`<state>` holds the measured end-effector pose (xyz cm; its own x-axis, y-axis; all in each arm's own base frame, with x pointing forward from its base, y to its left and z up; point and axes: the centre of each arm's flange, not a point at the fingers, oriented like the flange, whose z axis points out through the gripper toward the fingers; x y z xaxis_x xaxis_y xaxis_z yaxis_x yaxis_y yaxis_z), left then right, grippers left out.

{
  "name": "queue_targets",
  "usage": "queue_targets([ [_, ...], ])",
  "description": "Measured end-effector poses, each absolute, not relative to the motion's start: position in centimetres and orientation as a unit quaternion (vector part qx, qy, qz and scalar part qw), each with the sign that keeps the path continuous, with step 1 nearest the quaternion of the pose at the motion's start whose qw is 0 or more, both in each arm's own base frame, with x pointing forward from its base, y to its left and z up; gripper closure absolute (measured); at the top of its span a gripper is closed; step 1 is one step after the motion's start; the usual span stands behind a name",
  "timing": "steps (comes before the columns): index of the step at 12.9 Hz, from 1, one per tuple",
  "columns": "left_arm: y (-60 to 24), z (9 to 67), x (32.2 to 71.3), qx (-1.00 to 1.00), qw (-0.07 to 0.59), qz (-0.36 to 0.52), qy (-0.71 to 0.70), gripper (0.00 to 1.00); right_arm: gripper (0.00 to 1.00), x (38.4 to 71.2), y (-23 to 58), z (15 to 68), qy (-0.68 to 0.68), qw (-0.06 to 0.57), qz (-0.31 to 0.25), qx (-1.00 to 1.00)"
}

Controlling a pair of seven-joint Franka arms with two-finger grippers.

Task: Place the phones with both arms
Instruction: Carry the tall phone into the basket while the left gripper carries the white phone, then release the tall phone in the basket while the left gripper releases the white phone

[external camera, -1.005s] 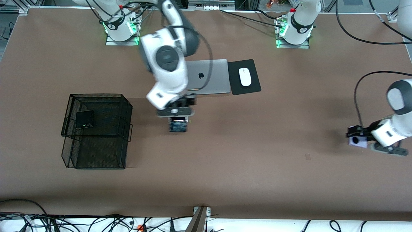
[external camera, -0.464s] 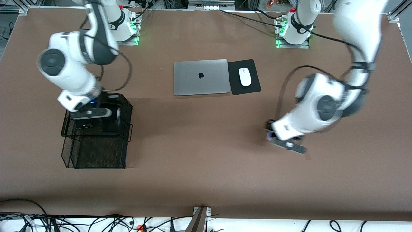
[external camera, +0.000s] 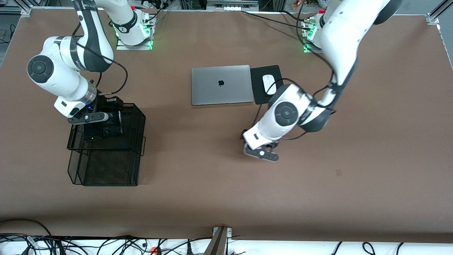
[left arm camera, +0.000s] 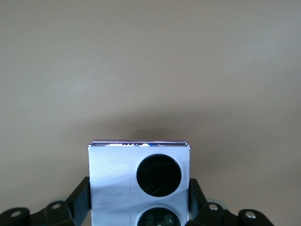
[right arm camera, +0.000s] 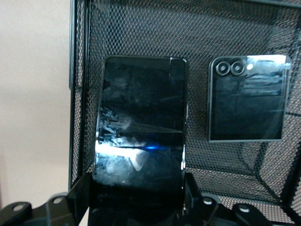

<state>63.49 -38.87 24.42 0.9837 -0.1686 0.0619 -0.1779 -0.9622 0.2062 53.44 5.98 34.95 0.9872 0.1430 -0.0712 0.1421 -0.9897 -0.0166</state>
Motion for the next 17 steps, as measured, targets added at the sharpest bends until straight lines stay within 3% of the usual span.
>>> queue_targets([
  [3,-43.4,19.3,60.9,0.991,0.121,0.020,-0.054,0.15,0.19,54.1,6.1,34.7,-0.071,-0.005,0.006,-0.997],
  [9,-45.6,17.9,59.2,0.993,0.108,0.017,-0.050,0.15,0.19,54.7,6.1,32.6,-0.058,-0.027,-0.001,-0.998],
  [10,-45.6,18.1,59.4,0.993,0.108,0.019,-0.049,0.09,0.19,54.7,6.2,32.3,-0.054,-0.025,0.001,-0.998],
  [11,-45.5,18.4,59.6,0.993,0.110,0.022,-0.047,0.00,0.19,54.7,6.2,32.2,-0.048,-0.021,0.001,-0.999],
  [13,-44.7,19.4,60.6,0.993,0.107,0.023,-0.041,0.00,0.02,54.8,6.2,32.1,-0.042,-0.015,0.001,-0.999],
  [17,-38.8,28.9,63.2,0.999,0.045,-0.023,-0.016,0.00,0.00,55.8,6.8,33.9,-0.045,-0.011,-0.007,-0.999],
])
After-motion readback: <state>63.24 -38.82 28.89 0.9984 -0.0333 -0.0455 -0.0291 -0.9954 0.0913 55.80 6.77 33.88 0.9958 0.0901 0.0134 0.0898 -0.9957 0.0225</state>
